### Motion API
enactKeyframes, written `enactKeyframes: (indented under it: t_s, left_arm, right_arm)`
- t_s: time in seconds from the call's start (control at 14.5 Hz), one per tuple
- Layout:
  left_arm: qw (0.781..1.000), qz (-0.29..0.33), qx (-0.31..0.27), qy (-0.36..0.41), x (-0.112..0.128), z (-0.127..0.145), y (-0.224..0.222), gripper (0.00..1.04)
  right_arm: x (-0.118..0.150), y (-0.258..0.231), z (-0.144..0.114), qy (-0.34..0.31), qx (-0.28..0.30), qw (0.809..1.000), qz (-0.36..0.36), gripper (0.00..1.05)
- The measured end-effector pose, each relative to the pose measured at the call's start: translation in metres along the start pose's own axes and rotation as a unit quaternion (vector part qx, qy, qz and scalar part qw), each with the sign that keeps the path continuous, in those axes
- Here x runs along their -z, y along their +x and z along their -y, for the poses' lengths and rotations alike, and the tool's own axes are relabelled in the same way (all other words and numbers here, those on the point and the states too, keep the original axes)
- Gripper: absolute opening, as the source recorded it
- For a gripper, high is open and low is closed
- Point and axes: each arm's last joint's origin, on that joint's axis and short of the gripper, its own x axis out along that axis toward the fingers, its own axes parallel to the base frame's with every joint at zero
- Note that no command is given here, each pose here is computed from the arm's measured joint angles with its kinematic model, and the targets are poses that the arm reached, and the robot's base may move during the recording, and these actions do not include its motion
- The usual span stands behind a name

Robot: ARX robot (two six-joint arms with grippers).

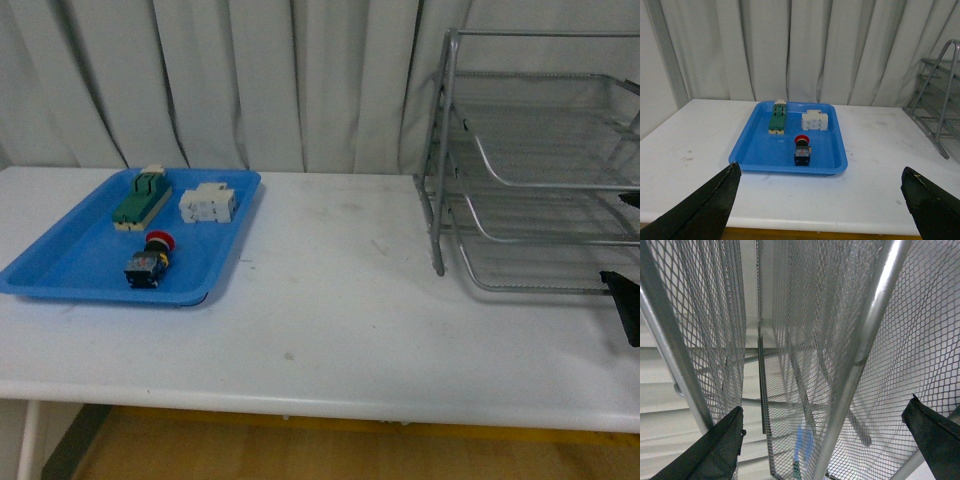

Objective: Place button on rack with both arms

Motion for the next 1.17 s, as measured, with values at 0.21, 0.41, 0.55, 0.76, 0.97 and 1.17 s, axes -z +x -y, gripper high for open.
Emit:
enactKeyframes:
  t_s: [0.21,0.41,0.55,0.76,0.97,1.17]
  left_arm:
    - [1.000,0.000,0.000,0.000,0.000,0.000,0.000,0.98]
    - [1.000,0.000,0.000,0.000,0.000,0.000,0.000,0.98]
    - [1.000,0.000,0.000,0.000,0.000,0.000,0.000,0.98]
    - [1.000,0.000,0.000,0.000,0.000,0.000,0.000,0.98]
    - [1.000,0.000,0.000,0.000,0.000,0.000,0.000,0.98]
    - [1.000,0.000,0.000,0.000,0.000,0.000,0.000,0.98]
  right_arm:
    - [-0.002,0.007,0.001,-0.007,-0.006,1.000,0.001,0.72]
    - [-0.003,0.013,0.003,-0.018,-0.009,1.000,0.001,0.30]
    - [-0.003,0.014,0.003,-0.020,-0.008,1.000,0.001,0.20]
    - [-0.002,0.010,0.009,0.009,-0.002,1.000,0.002,0.04]
    - [-0.004,-0.006,0.015,0.015,0.014,1.000,0.000,0.04]
    - [-0.008,-0.039,0.023,0.027,0.042,0.999,-0.015,0.04]
